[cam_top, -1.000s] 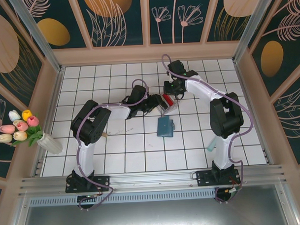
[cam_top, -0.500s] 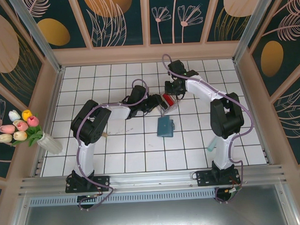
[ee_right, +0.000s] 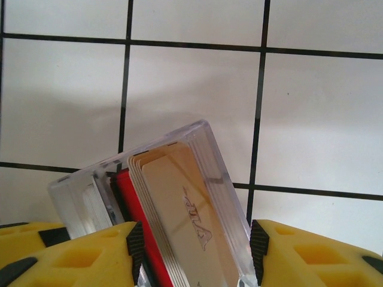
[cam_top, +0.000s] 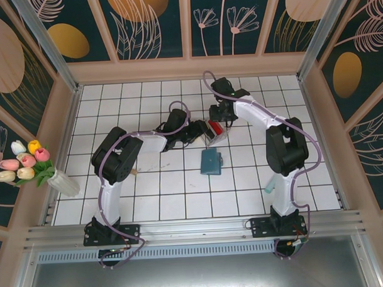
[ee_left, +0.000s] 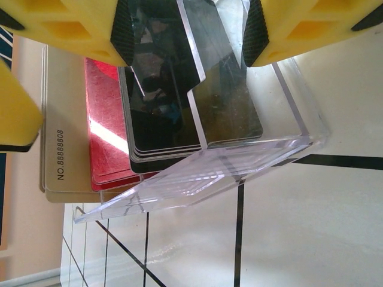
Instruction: Put the credit cards into the card holder
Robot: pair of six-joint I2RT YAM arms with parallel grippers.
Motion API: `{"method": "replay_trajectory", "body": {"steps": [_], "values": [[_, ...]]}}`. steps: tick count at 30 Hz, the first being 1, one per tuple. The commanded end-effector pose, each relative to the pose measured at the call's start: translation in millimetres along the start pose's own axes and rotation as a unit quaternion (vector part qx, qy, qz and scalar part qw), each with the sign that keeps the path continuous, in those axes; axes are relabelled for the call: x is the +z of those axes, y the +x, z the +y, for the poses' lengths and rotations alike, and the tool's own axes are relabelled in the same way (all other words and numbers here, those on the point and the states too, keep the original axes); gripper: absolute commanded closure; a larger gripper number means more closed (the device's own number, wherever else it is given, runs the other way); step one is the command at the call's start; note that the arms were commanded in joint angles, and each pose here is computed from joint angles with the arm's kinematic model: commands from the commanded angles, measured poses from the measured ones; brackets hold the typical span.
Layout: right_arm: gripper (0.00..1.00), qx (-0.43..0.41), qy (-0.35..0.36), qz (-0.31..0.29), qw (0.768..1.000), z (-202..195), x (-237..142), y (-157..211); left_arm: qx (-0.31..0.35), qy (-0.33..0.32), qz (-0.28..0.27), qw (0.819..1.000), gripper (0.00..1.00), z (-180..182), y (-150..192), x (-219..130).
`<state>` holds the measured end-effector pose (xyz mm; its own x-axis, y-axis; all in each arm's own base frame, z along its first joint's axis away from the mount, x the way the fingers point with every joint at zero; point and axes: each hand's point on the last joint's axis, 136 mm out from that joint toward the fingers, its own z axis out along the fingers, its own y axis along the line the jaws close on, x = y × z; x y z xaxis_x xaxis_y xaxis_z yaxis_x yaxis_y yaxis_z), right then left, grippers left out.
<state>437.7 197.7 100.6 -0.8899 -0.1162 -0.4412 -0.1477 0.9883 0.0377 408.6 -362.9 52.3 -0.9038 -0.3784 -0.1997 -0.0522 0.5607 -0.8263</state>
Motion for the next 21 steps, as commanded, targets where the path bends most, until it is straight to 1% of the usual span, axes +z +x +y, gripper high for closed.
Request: {"method": "replay_trajectory", "body": {"steps": [1,3,5,8,15,21], "values": [[0.46,-0.026,0.039,0.015,0.999,-5,5,6,-0.004,0.002,0.004,1.000,0.46,3,0,7],[0.42,-0.028,0.037,0.012,0.999,-3,3,6,-0.003,-0.001,0.004,1.000,0.46,5,-1,6],[0.42,-0.029,0.046,0.011,0.998,-6,5,6,-0.004,-0.002,0.004,1.000,0.46,5,0,7],[0.43,-0.027,0.082,0.014,0.996,-18,9,7,-0.005,-0.003,0.004,1.000,0.46,6,0,7],[0.44,-0.001,0.076,-0.008,0.997,-27,-4,-2,-0.005,-0.019,0.001,1.000,0.47,15,0,8],[0.45,0.014,0.090,-0.001,0.996,-46,-2,1,-0.005,-0.023,0.001,1.000,0.47,18,1,8]]}}
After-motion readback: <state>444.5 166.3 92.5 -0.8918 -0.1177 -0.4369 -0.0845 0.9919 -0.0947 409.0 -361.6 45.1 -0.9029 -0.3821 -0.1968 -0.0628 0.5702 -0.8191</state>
